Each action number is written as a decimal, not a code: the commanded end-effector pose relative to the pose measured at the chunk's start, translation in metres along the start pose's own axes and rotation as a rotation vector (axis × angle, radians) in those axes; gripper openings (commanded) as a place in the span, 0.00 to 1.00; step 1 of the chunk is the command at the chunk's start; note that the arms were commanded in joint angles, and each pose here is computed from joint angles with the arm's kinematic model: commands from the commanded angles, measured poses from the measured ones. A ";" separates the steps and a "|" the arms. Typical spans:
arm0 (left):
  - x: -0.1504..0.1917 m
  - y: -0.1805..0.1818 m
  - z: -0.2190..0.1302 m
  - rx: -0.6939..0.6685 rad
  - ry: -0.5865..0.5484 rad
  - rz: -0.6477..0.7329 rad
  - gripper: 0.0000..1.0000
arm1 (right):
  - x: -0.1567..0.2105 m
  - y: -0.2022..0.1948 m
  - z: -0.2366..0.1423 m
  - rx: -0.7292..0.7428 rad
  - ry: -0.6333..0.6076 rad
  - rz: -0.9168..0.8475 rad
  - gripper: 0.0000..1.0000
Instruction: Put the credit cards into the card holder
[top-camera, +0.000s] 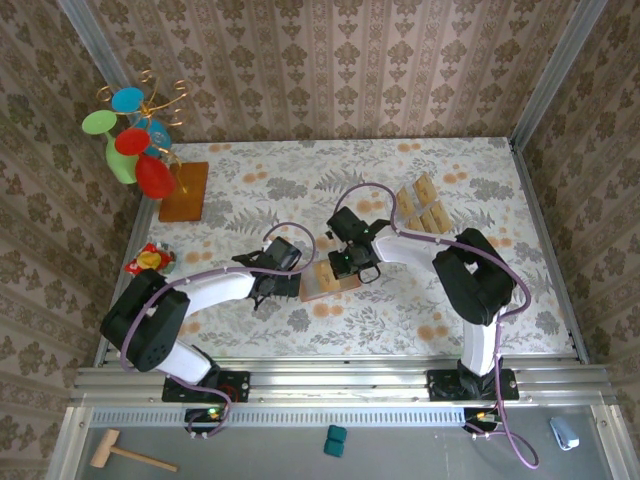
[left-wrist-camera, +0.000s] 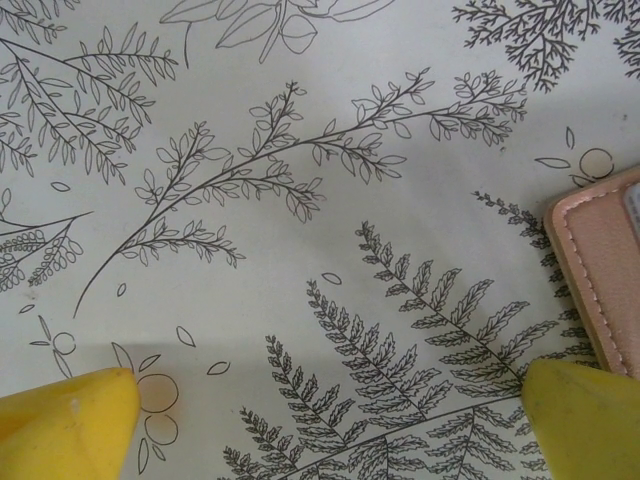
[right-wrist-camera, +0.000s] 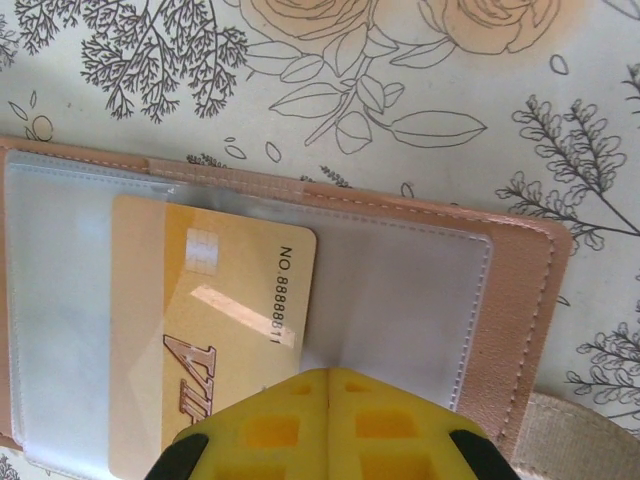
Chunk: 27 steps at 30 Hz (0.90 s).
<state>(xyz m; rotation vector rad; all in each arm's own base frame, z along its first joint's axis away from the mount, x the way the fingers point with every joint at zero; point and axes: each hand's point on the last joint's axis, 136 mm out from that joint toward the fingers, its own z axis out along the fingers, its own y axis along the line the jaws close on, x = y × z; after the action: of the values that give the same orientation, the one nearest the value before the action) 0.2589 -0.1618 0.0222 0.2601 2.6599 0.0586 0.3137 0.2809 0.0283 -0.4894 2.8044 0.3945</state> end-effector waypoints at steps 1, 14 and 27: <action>0.001 -0.002 0.003 -0.009 0.011 0.032 1.00 | 0.002 0.005 0.006 -0.003 0.020 -0.006 0.01; 0.004 -0.002 0.004 -0.005 0.014 0.032 1.00 | 0.000 0.020 0.012 -0.026 0.025 -0.015 0.00; 0.004 -0.003 0.004 0.001 0.011 0.032 1.00 | -0.004 0.034 0.012 -0.052 0.022 -0.025 0.00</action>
<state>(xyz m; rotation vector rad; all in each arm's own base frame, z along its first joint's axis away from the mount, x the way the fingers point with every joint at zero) 0.2595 -0.1636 0.0221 0.2634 2.6550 0.0546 0.3097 0.3074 0.0250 -0.5462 2.7995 0.4223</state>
